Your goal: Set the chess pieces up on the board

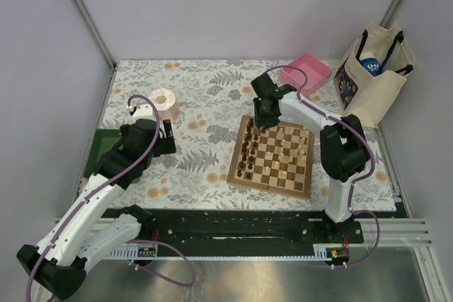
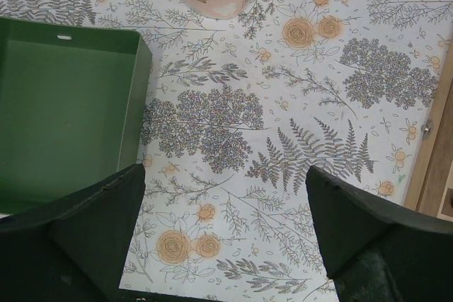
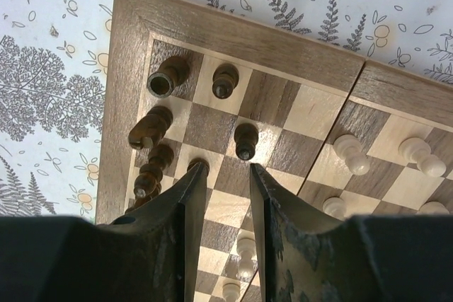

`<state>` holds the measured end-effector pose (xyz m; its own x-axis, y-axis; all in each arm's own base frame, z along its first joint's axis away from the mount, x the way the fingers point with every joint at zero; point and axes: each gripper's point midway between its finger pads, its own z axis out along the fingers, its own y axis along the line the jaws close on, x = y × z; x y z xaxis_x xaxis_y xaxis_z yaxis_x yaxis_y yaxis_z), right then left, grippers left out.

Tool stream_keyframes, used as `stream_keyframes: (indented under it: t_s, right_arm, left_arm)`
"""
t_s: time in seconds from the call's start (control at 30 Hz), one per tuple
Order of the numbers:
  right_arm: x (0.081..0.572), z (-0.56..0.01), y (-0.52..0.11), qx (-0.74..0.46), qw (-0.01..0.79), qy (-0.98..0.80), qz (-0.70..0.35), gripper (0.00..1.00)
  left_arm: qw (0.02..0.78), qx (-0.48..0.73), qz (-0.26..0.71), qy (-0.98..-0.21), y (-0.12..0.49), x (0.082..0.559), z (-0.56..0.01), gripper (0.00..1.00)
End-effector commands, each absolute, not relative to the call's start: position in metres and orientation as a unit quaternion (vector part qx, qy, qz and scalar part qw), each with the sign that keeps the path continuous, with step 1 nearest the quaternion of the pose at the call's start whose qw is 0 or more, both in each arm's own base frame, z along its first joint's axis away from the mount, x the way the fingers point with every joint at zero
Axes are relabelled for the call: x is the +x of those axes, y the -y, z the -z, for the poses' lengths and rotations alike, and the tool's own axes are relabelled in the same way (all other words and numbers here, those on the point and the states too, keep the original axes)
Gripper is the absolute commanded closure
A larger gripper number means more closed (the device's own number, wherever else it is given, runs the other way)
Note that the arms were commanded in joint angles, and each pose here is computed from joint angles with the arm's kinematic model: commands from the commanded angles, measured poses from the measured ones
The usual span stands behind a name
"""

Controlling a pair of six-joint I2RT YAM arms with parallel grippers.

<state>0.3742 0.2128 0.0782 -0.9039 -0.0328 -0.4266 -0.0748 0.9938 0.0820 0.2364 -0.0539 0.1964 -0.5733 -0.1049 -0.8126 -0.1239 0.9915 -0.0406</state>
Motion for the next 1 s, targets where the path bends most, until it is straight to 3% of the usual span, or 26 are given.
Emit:
stream_keyframes:
  t_s: [0.0, 0.37, 0.63, 0.97]
  right_arm:
    - [0.388, -0.084, -0.209, -0.023, 0.229, -0.972, -0.045, 0.60]
    - [0.389, -0.071, -0.206, -0.023, 0.214, -0.976, -0.041, 0.62]
    - [0.390, -0.080, -0.216, -0.029, 0.216, -0.974, -0.066, 0.77]
    - [0.390, -0.084, -0.225, -0.025, 0.220, -0.971, -0.095, 0.78]
  left_arm:
    - [0.462, -0.063, -0.006, -0.885, 0.055, 0.238, -0.198, 0.01]
    - [0.460, -0.062, -0.006, -0.886, 0.055, 0.238, -0.197, 0.01]
    - [0.460, -0.063, -0.006, -0.885, 0.055, 0.239, -0.197, 0.01]
    - [0.458, -0.060, -0.003, -0.887, 0.057, 0.239, -0.196, 0.01]
